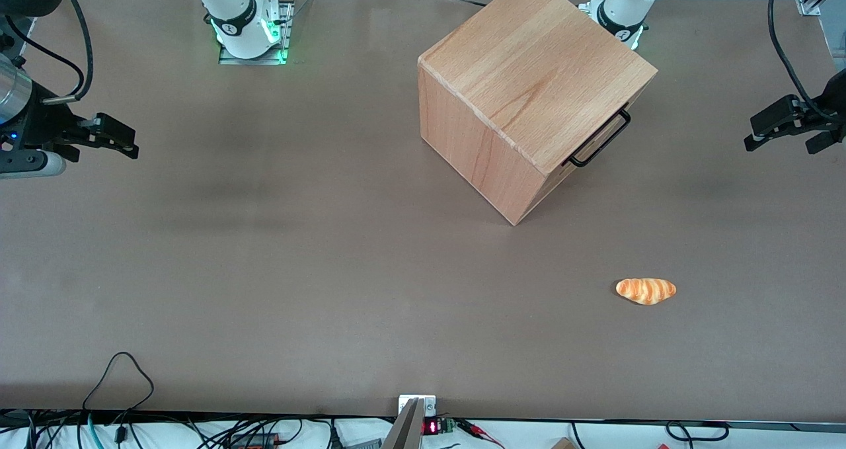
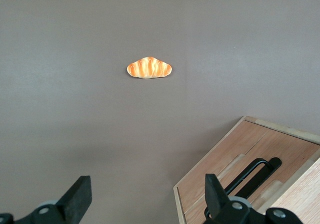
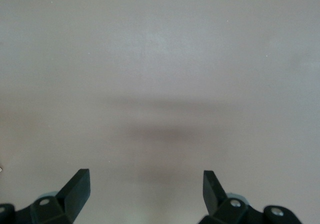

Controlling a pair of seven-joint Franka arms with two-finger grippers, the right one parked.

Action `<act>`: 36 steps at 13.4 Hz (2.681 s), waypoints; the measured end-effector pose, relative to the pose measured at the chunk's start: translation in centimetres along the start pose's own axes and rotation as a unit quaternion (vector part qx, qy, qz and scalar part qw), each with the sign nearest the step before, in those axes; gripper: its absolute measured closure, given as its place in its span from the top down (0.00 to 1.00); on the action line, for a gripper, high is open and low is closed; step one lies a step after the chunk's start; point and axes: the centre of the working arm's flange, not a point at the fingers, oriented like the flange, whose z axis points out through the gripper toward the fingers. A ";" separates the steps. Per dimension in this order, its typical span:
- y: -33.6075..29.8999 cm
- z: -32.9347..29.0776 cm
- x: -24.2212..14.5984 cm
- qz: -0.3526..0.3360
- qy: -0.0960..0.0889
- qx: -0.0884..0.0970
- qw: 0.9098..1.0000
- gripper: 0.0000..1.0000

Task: Open top drawer with left arm

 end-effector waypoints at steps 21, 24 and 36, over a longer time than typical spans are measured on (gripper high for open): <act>5.0 13.1 -0.1 0.128 -0.095 -0.063 0.985 1.00; 6.7 15.5 -0.8 0.176 -0.110 -0.069 0.976 1.00; 8.5 21.1 -3.1 0.224 -0.129 -0.095 0.961 1.00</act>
